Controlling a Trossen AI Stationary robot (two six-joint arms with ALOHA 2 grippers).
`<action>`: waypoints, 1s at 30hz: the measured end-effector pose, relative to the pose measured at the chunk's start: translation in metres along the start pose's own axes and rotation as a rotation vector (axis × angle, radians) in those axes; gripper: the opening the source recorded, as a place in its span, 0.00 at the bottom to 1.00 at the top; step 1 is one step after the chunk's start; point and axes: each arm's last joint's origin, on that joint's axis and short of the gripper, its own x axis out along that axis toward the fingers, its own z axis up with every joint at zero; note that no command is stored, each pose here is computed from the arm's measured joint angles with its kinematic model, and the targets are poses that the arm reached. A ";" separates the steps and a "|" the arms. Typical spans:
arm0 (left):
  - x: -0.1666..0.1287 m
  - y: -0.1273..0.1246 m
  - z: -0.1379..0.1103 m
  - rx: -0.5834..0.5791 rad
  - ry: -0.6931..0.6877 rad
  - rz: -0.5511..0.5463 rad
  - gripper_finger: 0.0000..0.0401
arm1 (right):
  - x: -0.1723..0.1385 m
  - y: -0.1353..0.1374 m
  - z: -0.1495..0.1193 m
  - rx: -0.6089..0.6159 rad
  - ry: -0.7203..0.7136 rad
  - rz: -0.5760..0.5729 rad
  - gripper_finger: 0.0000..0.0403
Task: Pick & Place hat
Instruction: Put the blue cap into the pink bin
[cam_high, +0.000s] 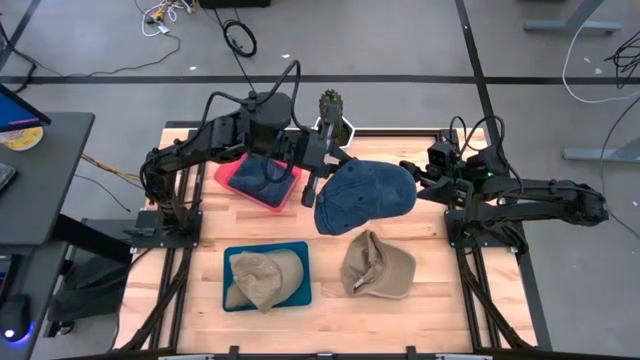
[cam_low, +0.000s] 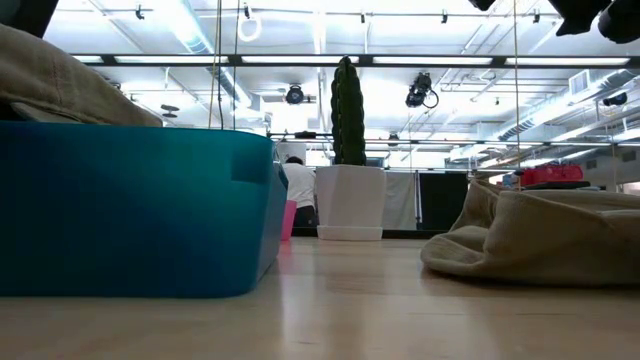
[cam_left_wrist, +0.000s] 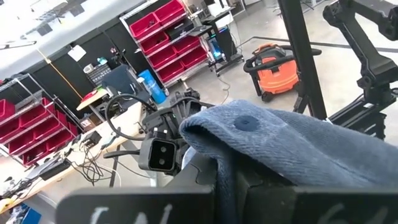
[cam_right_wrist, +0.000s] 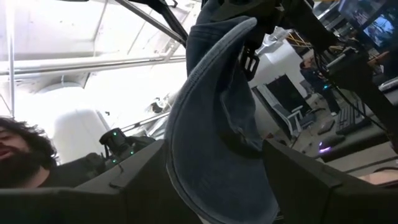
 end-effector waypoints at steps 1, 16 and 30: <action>0.000 0.000 0.000 0.000 0.001 -0.002 0.02 | 0.000 0.000 0.000 0.000 0.002 0.001 0.66; -0.009 0.000 0.003 -0.010 0.025 0.024 0.02 | 0.000 0.003 0.000 0.009 0.038 0.051 0.66; -0.007 0.002 0.004 -0.028 0.007 0.058 0.02 | 0.000 0.001 0.000 -0.016 0.011 0.023 0.61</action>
